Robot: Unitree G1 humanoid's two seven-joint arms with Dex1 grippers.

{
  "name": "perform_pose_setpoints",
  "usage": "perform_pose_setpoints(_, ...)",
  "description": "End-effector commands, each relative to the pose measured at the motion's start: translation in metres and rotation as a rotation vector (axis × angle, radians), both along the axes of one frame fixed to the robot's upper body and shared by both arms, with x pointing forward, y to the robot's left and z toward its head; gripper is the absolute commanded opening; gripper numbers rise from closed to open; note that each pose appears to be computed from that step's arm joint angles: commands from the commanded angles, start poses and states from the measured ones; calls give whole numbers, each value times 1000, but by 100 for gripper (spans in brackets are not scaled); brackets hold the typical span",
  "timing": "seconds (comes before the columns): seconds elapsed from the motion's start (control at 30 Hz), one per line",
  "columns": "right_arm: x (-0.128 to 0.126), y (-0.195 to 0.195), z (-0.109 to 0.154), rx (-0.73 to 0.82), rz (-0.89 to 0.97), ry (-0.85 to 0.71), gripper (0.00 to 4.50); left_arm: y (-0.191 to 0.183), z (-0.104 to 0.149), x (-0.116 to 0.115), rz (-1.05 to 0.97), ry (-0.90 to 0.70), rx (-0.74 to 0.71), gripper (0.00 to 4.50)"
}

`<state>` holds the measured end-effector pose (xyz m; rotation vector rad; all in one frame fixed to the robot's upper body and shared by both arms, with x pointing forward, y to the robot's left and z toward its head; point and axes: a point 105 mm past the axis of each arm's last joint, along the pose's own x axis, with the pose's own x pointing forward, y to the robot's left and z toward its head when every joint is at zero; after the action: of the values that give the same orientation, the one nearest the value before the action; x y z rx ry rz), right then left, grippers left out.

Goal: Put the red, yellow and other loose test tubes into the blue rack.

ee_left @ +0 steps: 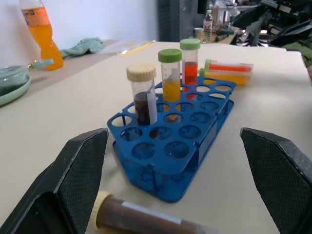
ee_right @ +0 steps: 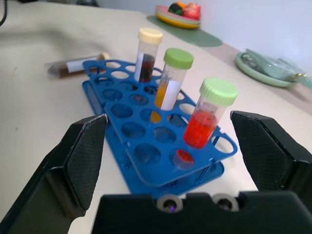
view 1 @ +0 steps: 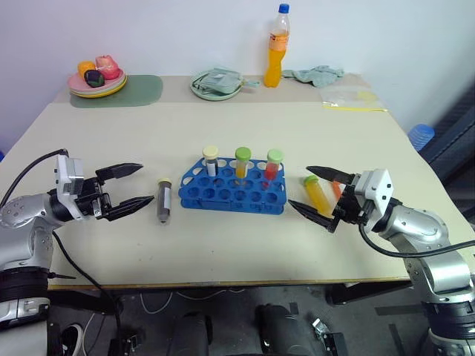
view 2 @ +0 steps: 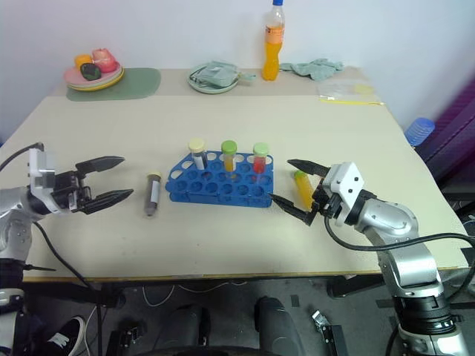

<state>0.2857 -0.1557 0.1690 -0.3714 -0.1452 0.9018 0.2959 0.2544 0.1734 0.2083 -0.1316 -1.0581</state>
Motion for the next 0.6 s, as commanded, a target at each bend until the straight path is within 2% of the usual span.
perform_pose_setpoints(0.03,-2,4,17,14,-8,-79,450,7,16,3,-3,-60,28,446)
perform_pose_setpoints(0.17,-5,-3,23,29,-55,-89,450,3,13,13,-29,-65,13,446)
perform_pose_setpoints(0.4,9,-26,39,13,-218,-75,450,-12,9,19,-87,-78,-28,446)
perform_pose_setpoints(0.6,26,-53,43,25,-405,-7,450,-25,-8,22,-109,-70,-62,446)
